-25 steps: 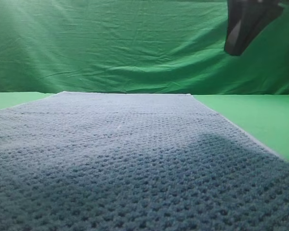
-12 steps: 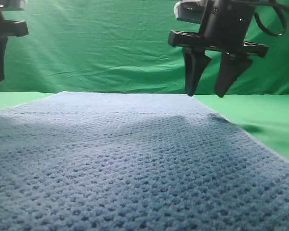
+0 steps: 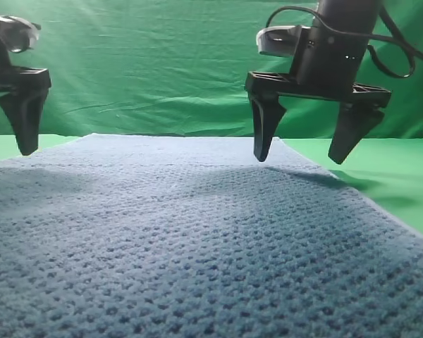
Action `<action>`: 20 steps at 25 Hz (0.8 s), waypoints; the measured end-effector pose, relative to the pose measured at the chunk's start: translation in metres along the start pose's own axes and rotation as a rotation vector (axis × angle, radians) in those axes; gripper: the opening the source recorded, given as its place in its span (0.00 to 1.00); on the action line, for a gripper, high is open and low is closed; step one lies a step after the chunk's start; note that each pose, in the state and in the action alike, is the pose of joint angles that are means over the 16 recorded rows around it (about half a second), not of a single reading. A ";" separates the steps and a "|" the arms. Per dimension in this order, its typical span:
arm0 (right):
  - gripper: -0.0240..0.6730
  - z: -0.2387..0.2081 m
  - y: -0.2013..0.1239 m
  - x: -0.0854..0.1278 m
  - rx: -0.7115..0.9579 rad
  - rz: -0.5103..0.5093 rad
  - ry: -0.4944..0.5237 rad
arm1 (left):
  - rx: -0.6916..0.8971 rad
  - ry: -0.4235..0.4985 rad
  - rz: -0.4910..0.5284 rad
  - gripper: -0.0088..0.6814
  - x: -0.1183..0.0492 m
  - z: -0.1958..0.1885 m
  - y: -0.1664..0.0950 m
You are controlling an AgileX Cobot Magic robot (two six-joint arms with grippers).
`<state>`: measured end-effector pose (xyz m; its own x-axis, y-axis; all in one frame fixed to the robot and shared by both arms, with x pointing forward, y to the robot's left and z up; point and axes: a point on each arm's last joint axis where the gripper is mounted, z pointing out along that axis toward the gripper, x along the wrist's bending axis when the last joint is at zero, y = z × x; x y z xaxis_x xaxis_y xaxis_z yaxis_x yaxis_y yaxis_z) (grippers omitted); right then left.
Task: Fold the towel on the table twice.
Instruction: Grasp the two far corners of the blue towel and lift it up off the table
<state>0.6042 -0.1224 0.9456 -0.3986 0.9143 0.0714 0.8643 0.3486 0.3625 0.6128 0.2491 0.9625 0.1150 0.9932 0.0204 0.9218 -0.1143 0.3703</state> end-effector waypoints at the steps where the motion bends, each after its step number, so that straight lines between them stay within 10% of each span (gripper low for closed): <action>1: 0.99 0.002 0.000 0.000 0.000 0.002 -0.001 | 0.004 0.002 -0.006 0.93 0.000 0.003 0.000; 13: 0.94 0.014 0.001 -0.003 -0.006 0.001 -0.010 | 0.028 0.007 -0.016 0.93 0.000 0.023 -0.001; 20: 0.67 0.015 0.000 -0.003 0.004 -0.001 -0.012 | 0.032 -0.009 -0.031 0.70 -0.003 0.026 0.000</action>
<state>0.6105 -0.1219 0.9316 -0.3958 0.9164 0.0594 0.8651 0.3504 0.3590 0.6222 0.2458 0.9381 0.0895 0.9960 0.0005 0.9365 -0.0843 0.3404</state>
